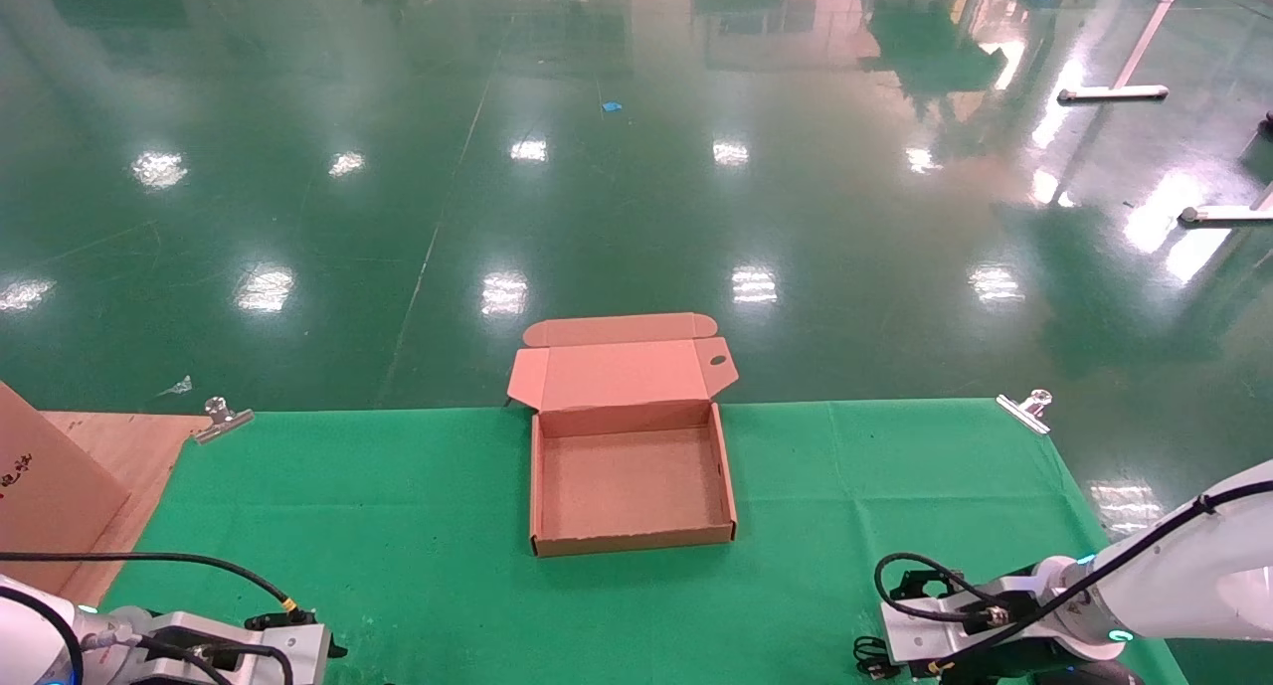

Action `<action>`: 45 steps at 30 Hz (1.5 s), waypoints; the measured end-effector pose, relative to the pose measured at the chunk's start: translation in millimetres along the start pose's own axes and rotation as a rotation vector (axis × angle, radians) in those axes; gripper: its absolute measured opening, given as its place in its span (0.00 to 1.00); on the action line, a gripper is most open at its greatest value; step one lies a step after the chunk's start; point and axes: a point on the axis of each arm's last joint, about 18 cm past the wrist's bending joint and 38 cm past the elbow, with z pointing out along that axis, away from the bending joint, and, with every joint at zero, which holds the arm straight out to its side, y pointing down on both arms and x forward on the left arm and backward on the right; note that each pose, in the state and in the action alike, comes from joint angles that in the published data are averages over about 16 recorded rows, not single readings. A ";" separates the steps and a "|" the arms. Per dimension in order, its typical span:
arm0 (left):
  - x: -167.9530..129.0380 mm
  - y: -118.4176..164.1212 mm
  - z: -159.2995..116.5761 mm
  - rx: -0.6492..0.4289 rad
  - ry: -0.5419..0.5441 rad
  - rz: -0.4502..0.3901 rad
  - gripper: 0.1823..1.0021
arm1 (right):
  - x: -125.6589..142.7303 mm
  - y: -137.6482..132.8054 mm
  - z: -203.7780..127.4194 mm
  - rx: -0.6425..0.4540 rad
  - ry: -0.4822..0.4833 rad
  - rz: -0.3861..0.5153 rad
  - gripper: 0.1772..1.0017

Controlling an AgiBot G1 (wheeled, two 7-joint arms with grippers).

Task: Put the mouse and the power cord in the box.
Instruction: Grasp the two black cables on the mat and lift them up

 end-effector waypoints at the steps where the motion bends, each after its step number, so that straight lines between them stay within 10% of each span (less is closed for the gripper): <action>1: 0.1 0.2 0.3 -0.001 0.000 -0.001 0.91 | -0.3 0.3 0.0 0.000 0.000 0.000 0.90; 30: 5.5 7.7 -4.7 0.003 0.009 -0.016 0.23 | -4.9 8.8 -8.1 0.011 -0.008 0.027 0.18; 45: -32.2 -19.5 -52.9 0.035 -0.025 0.097 0.03 | 42.0 -12.5 -60.5 0.109 0.091 -0.012 0.07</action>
